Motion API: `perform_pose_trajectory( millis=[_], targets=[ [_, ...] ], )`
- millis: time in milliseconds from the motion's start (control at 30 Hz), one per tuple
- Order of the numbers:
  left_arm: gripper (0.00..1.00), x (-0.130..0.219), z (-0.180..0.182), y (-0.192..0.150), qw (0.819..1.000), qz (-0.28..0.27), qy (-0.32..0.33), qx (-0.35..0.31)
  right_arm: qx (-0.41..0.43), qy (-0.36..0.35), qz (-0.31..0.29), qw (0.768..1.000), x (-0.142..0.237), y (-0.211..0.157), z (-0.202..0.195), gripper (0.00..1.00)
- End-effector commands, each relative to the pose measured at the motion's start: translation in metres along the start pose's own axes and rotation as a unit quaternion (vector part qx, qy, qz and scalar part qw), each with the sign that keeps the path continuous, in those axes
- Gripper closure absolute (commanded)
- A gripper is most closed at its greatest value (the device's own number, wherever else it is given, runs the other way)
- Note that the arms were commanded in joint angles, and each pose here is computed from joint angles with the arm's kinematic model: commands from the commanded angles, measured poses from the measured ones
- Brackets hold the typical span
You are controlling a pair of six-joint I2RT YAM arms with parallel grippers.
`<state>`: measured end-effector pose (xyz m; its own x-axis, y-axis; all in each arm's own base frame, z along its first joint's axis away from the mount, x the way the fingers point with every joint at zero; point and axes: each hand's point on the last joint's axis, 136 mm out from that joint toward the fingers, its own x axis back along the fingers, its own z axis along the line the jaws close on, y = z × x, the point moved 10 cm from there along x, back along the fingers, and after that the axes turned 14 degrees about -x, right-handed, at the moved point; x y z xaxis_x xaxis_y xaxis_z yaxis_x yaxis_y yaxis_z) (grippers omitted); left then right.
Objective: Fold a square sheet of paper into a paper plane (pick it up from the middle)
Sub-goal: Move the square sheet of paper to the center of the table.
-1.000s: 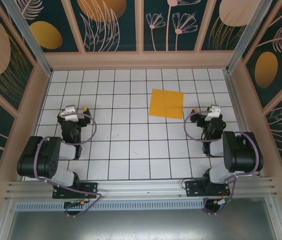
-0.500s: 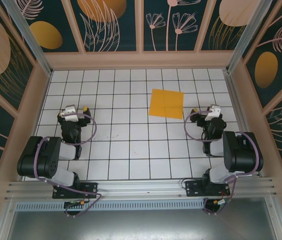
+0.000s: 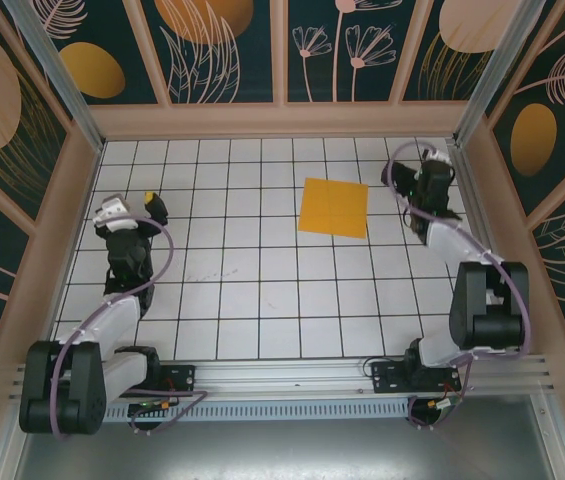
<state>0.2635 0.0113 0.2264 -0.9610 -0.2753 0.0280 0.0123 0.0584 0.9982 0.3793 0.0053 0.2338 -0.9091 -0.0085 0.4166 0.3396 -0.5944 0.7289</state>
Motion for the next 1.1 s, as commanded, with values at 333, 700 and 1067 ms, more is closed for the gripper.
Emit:
perform_pose_trajectory(
  millis=[333, 700, 1067],
  targets=[
    [0.01, 0.003, -0.02, -0.002, 0.968, 0.159, -0.116, 0.155, -0.101, 0.069, 0.277, 0.953, -0.015, -0.096, 0.079, 0.05],
    [0.01, -0.001, -0.045, -0.034, 0.913, 0.253, -0.244, 0.207, -0.097, 0.046, 0.338, 0.935, -0.046, -0.152, 0.116, 0.13],
    [0.01, 0.001, -0.05, -0.044, 0.897, 0.267, -0.273, 0.225, -0.063, -0.04, 0.375, 0.924, -0.08, -0.182, 0.115, 0.17]
  ],
)
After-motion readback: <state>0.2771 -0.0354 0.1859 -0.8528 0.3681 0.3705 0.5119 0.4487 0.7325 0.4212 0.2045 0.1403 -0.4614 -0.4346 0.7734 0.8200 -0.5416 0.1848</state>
